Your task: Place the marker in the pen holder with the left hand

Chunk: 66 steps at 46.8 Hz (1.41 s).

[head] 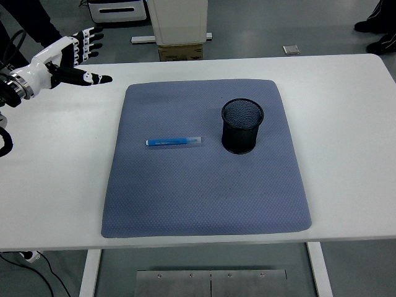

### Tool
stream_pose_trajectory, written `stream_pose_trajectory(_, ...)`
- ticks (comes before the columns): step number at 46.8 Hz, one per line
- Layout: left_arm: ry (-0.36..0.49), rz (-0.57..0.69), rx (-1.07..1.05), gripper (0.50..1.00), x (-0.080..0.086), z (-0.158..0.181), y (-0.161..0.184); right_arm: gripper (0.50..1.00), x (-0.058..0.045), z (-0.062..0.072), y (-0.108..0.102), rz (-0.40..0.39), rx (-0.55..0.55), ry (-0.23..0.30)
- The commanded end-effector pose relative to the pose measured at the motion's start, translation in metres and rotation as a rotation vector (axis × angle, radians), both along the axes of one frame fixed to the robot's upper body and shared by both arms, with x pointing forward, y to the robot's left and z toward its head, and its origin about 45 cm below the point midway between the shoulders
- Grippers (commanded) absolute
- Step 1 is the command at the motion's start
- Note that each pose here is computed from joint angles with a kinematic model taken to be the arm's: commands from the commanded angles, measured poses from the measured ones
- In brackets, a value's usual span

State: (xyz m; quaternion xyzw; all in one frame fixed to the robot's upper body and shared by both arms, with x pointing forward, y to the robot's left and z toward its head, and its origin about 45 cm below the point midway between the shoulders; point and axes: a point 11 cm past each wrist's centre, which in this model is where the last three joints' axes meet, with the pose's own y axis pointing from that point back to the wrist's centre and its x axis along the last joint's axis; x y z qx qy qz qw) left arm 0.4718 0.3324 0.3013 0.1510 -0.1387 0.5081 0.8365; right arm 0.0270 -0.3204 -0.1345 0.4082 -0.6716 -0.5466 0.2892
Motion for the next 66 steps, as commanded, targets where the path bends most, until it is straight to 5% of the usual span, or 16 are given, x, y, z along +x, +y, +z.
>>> stream_pose_trajectory(1, 0.008, -0.03, 0.009, 1.0, 0.001, -0.002, -0.011, 1.0, 0.0, 0.0, 0.0, 0.0, 0.0, 0.0)
stream_pose_trajectory(22, 0.061, -0.271, 0.233, 1.0, -0.004, -0.009, -0.063, 1.0, 0.0, 0.0, 0.0, 0.0, 0.0, 0.0)
stream_pose_trajectory(38, 0.148, -0.42, 0.493, 1.0, -0.015, -0.052, -0.1, 1.0, 0.0, 0.0, 0.0, 0.0, 0.0, 0.0)
stream_pose_trajectory(66, 0.073, -0.562, 0.655, 1.0, -0.02, -0.062, -0.134, 1.0, 0.0, 0.0, 0.0, 0.0, 0.0, 0.0)
